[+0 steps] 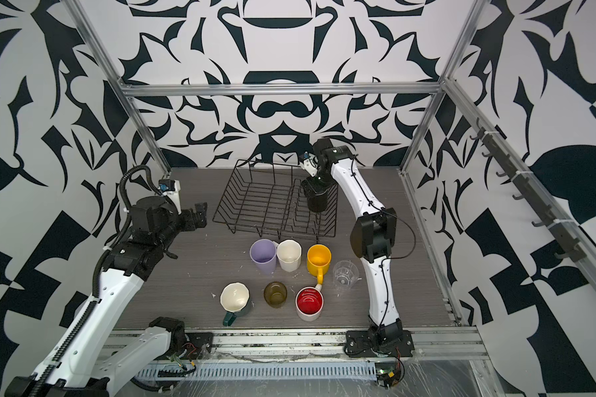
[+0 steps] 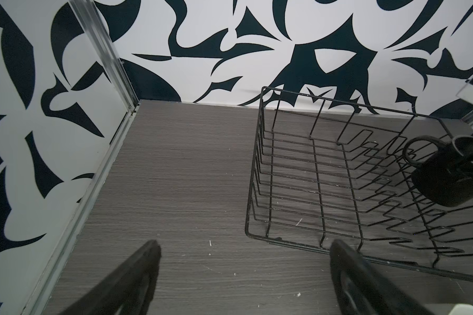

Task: Load cups into a dish rack
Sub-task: Place the cup upside down at the dish rack.

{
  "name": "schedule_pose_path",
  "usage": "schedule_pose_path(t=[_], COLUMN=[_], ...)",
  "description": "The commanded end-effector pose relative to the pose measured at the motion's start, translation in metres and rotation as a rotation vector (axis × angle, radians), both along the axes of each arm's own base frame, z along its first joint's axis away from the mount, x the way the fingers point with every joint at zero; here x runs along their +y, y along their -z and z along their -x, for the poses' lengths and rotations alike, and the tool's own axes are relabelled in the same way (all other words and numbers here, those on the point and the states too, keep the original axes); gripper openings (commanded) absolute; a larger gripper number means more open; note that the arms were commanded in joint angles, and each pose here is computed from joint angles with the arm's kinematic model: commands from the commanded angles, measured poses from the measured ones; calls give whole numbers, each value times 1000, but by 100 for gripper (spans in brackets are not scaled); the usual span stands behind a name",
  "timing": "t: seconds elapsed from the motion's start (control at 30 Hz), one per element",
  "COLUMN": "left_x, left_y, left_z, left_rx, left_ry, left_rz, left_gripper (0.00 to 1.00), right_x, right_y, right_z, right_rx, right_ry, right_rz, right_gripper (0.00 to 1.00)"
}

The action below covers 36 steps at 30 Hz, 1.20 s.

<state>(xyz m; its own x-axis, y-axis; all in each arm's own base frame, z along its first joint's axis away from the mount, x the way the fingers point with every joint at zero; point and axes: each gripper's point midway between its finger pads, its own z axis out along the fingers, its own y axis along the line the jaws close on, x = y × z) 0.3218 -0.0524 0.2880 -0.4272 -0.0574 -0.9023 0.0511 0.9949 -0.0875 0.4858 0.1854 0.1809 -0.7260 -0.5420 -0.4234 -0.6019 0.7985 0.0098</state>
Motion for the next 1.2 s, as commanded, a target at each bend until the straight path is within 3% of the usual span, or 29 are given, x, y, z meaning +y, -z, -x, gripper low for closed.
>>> schedule_pose_path(t=[0.0,0.77,1.17], left_x=[0,2,2], left_y=[3,6,10], left_z=[2,1,-1], left_rx=[14,22,34], left_ry=[0,-9,-10], left_rz=[8,-2,-6], left_gripper=[99,99,99], right_x=[3,5,1], right_y=[-55,-43,-5], right_z=[-12,-52,-58], right_rx=[-175,-269,-218], right_ry=[-34,-45,-48], right_rz=[-51,-34,15], right_gripper=[10,6,7])
